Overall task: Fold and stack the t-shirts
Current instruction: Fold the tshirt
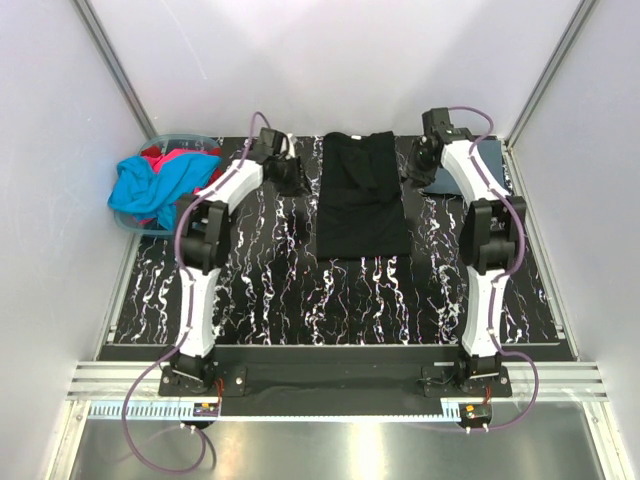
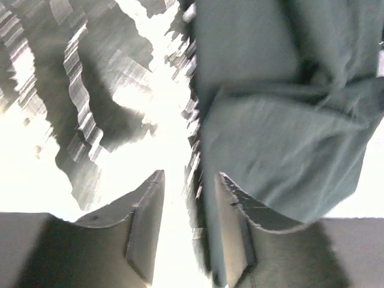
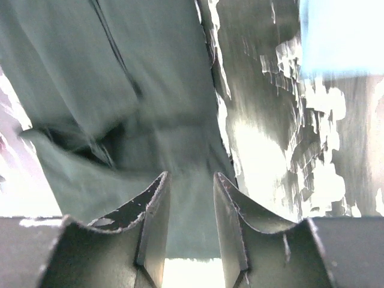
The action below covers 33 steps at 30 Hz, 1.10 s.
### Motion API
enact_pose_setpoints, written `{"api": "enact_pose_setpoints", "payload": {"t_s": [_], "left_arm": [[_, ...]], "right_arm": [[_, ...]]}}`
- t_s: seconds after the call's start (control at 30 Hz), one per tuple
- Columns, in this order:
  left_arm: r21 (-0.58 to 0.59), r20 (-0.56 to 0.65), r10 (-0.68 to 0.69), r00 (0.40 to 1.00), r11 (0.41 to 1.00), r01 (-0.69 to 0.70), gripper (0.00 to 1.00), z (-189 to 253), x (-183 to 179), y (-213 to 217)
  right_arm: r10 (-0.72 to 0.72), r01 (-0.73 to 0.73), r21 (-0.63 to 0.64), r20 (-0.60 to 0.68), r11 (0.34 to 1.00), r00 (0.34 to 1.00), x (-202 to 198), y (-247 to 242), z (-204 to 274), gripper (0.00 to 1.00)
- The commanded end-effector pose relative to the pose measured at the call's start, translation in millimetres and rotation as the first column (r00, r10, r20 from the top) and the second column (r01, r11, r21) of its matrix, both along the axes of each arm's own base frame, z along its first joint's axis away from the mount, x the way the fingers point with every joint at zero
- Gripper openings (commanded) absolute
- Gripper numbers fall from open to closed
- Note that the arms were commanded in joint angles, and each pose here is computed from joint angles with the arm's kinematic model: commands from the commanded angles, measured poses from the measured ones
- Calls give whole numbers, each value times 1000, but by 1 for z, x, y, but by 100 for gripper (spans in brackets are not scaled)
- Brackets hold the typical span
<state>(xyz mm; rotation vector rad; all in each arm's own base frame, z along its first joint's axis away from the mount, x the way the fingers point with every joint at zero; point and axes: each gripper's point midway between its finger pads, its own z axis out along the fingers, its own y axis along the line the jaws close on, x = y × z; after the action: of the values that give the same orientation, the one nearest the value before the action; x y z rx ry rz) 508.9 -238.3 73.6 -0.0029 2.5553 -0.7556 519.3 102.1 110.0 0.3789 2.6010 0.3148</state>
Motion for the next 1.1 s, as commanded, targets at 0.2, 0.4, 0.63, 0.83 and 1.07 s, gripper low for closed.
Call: {"api": "enact_pose_setpoints", "payload": {"t_s": [0.2,0.4,0.63,0.83,1.07], "left_arm": [[-3,-66,-37,997,999,36,46,15,-104,2],[40,-115,-118,986,992,123,49,-20,-141,-18],[32,-124,-176,977,983,181,50,-46,-145,-38],[34,-152,-186,971,981,193,47,-62,-151,-39],[9,-147,-198,969,979,202,31,-58,-149,-45]], "right_arm": [[186,-175,116,-88,978,979,-96,16,-8,40],[239,-219,131,-160,967,958,-108,17,-49,42],[254,-224,162,-194,961,948,-115,17,-74,40],[223,-208,100,-188,973,956,-125,5,-70,40],[166,-161,50,-146,986,975,-119,-8,-49,41]]}}
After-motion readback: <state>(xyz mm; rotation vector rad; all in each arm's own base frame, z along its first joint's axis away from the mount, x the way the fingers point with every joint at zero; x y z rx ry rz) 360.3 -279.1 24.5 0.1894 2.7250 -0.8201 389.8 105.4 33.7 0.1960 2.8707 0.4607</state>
